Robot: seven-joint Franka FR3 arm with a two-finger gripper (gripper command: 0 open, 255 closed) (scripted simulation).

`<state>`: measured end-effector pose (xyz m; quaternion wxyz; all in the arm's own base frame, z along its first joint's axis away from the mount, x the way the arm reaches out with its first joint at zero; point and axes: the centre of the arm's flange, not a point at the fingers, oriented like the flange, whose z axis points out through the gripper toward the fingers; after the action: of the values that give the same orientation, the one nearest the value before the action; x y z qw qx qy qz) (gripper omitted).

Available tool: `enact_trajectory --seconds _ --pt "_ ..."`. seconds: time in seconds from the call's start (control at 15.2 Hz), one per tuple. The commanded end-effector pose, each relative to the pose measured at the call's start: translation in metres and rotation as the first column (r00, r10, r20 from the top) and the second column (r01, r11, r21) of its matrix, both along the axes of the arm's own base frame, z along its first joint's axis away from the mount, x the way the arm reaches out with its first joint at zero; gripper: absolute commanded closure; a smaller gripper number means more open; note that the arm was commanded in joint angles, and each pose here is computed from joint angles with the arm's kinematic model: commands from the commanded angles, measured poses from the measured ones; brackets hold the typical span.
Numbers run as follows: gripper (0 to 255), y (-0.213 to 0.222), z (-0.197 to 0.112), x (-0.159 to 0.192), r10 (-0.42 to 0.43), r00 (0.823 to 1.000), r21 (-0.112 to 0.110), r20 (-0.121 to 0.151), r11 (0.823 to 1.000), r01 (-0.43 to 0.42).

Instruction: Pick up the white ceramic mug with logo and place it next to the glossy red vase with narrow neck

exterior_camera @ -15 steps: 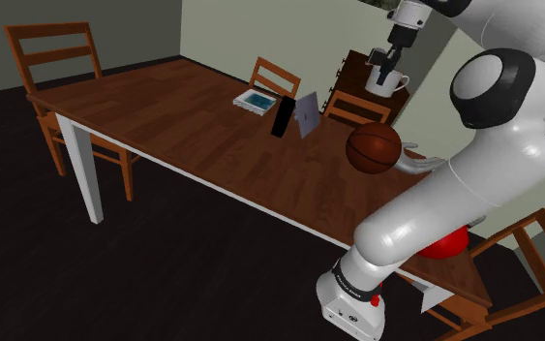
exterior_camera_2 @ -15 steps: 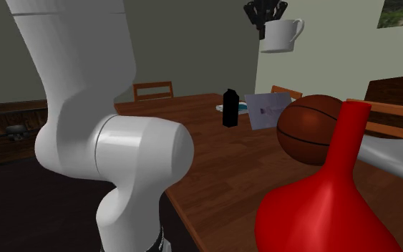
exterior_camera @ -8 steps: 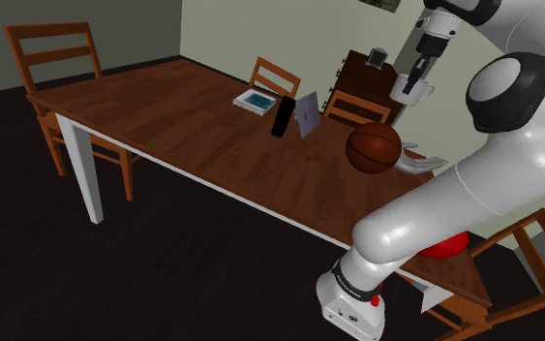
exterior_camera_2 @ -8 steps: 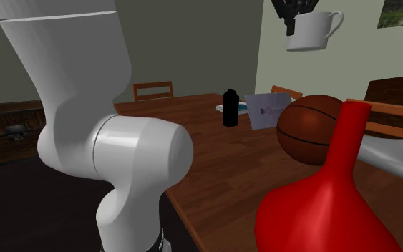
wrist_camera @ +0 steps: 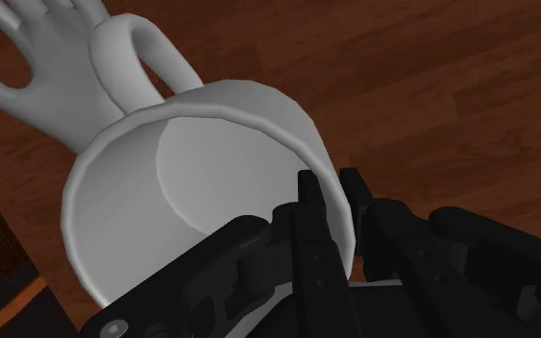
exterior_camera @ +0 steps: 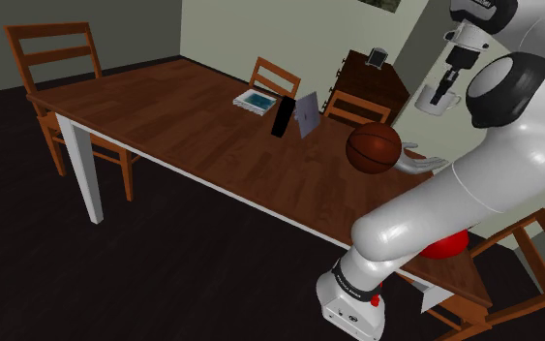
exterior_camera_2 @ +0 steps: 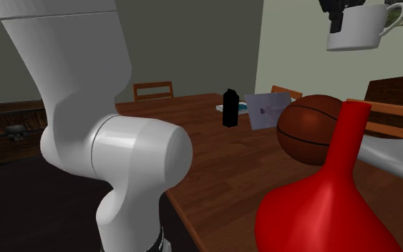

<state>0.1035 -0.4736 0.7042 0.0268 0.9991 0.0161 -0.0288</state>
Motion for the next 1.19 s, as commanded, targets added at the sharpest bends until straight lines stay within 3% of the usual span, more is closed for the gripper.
enact_trajectory --seconds 0.0,0.53,1.12 --pt "255 -0.008 0.002 -0.027 0.002 1.0 0.0 0.0 1.0 -0.002" --pt "255 -0.049 0.002 -0.117 0.002 1.0 0.0 0.0 1.0 -0.002" --pt "255 -0.049 -0.045 -0.117 0.002 1.0 0.0 0.0 1.0 -0.002"
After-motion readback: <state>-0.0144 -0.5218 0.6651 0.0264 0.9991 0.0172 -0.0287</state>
